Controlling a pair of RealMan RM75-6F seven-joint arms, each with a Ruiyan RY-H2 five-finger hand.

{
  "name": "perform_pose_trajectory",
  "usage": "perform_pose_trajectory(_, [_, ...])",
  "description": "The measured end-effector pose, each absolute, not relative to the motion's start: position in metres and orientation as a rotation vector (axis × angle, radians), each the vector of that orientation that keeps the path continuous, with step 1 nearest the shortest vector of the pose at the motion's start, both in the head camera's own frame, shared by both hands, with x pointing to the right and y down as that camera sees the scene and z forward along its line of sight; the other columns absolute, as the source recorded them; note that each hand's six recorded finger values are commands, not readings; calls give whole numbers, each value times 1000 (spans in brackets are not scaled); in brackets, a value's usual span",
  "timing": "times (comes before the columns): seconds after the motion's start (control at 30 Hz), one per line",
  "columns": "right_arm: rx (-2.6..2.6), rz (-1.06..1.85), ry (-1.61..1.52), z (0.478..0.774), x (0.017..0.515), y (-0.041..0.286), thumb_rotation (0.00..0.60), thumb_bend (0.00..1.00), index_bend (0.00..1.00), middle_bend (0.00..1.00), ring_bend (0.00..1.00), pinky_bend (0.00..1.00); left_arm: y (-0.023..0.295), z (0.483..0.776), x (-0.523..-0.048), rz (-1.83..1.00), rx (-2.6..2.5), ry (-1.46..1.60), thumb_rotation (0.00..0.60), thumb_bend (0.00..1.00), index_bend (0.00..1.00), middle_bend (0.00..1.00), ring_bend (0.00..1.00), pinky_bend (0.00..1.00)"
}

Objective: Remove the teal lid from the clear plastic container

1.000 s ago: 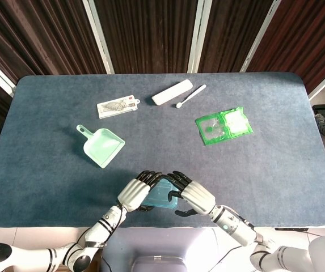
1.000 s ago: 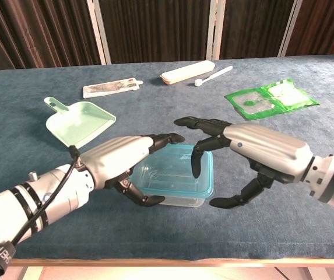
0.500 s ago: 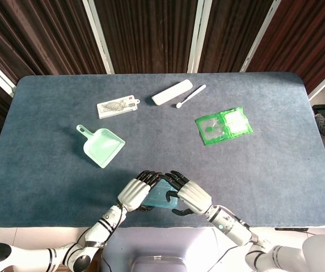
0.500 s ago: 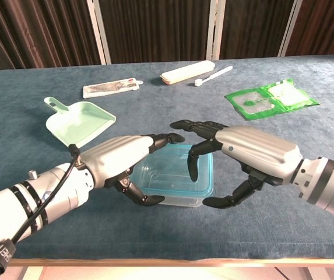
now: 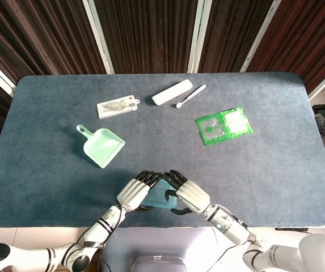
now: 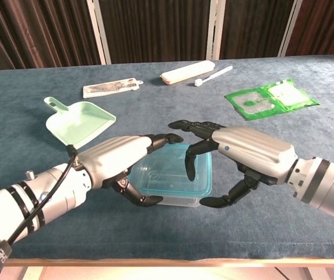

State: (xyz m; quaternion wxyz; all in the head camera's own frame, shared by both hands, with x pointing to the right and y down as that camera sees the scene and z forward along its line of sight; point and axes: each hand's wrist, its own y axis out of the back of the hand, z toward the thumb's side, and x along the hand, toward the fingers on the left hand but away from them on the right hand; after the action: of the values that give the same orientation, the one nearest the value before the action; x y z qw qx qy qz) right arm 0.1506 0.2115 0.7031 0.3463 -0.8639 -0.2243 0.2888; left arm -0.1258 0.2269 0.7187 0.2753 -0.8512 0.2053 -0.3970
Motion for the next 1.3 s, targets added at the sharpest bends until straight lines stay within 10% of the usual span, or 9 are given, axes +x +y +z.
perform_pose_trajectory(1.3, [-2197, 755, -624, 700, 149, 190, 600, 435, 646, 75, 0, 0, 235, 717, -126, -1039, -2266, 520, 600, 286, 0, 604, 421, 547])
